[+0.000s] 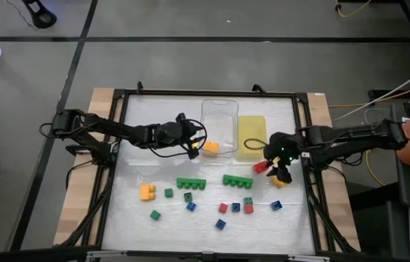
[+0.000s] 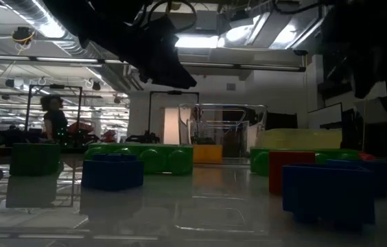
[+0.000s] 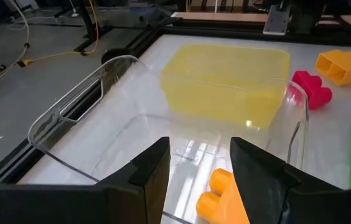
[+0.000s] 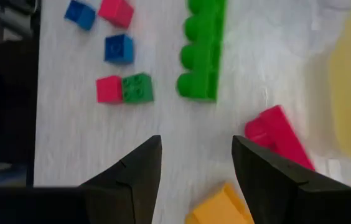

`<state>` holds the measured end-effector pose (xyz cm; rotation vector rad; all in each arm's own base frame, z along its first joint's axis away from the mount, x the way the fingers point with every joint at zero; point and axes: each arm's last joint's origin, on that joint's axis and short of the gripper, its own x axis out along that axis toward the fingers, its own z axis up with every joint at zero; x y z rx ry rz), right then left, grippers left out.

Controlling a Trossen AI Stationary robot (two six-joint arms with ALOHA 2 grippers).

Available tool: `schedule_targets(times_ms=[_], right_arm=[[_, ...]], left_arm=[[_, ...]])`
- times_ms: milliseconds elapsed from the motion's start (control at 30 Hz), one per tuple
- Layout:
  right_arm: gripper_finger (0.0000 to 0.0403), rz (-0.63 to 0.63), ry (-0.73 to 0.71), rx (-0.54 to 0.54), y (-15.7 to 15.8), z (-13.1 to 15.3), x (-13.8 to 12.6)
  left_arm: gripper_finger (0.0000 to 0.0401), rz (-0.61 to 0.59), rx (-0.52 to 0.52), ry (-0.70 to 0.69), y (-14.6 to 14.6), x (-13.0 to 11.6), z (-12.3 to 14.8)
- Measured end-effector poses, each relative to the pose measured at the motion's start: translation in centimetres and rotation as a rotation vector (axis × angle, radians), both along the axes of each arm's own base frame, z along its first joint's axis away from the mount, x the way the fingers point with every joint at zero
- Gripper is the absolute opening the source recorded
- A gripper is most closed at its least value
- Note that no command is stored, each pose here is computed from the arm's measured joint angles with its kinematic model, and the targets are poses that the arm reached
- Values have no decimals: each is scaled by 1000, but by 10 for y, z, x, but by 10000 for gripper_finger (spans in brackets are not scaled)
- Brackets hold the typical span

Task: Sort blocks by size
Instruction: Put the large red game piece into the transparent bin

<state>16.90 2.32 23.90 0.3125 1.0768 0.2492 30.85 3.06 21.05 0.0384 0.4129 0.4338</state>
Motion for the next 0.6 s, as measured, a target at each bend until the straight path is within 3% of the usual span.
schedule_targets(times_ms=[233, 600], right_arm=[[195, 18, -26, -262, 20, -4, -2], [195, 49, 128, -473, 30, -37, 18]], left_arm=[[155, 0, -1, 12, 0, 0, -1], [155, -1, 2, 13, 0, 0, -1]])
